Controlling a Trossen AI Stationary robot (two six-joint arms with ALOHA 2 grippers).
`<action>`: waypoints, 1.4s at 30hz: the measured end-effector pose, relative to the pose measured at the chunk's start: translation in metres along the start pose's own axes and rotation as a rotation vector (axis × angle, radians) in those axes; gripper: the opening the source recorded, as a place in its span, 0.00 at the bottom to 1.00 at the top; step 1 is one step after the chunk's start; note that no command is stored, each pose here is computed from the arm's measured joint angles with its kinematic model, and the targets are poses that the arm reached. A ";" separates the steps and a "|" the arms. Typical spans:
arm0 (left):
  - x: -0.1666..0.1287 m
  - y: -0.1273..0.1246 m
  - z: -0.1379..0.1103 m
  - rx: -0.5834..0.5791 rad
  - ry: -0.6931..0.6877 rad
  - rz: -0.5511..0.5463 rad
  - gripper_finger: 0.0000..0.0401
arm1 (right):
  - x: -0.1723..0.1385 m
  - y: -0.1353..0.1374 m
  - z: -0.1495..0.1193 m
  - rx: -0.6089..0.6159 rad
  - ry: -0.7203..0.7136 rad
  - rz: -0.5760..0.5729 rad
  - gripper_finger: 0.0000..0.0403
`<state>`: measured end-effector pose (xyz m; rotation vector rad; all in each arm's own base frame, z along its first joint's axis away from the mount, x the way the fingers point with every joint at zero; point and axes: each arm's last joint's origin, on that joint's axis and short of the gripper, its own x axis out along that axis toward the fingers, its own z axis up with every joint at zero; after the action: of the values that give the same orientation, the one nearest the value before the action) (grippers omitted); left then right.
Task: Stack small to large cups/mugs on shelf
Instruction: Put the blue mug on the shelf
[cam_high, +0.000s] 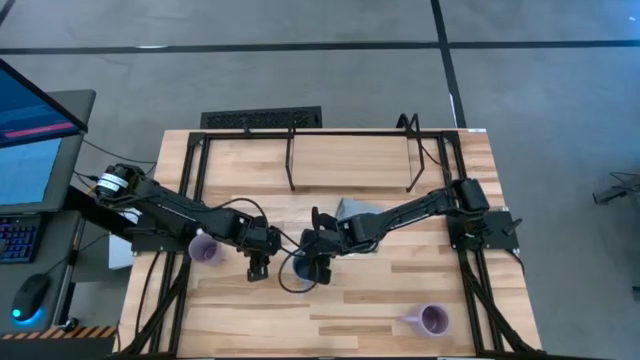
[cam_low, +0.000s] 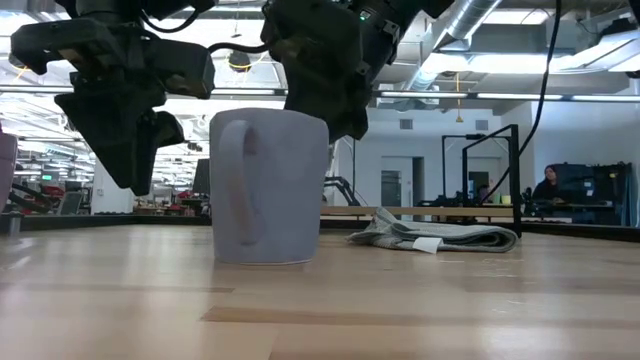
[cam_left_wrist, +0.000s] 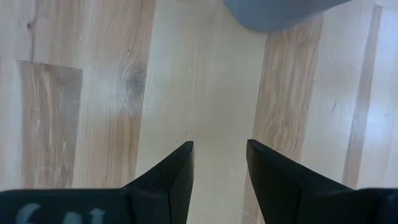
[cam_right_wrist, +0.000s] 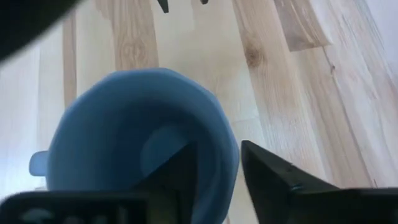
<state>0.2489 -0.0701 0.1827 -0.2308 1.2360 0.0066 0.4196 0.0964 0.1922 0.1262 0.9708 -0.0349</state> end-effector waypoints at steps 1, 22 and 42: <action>0.000 0.000 0.000 0.003 0.000 0.001 0.35 | 0.000 0.000 0.000 0.000 0.000 0.000 0.31; -0.029 0.005 0.003 0.073 -0.181 0.106 0.35 | -0.001 -0.004 0.001 -0.028 0.009 0.001 0.06; -0.171 0.051 -0.073 -0.050 -0.945 0.297 0.35 | -0.056 -0.034 0.013 -0.149 0.014 -0.030 0.06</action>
<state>0.1176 -0.0131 0.3113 -0.0617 0.3176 0.3651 0.3959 0.0593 0.2421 -0.0250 0.9855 0.0106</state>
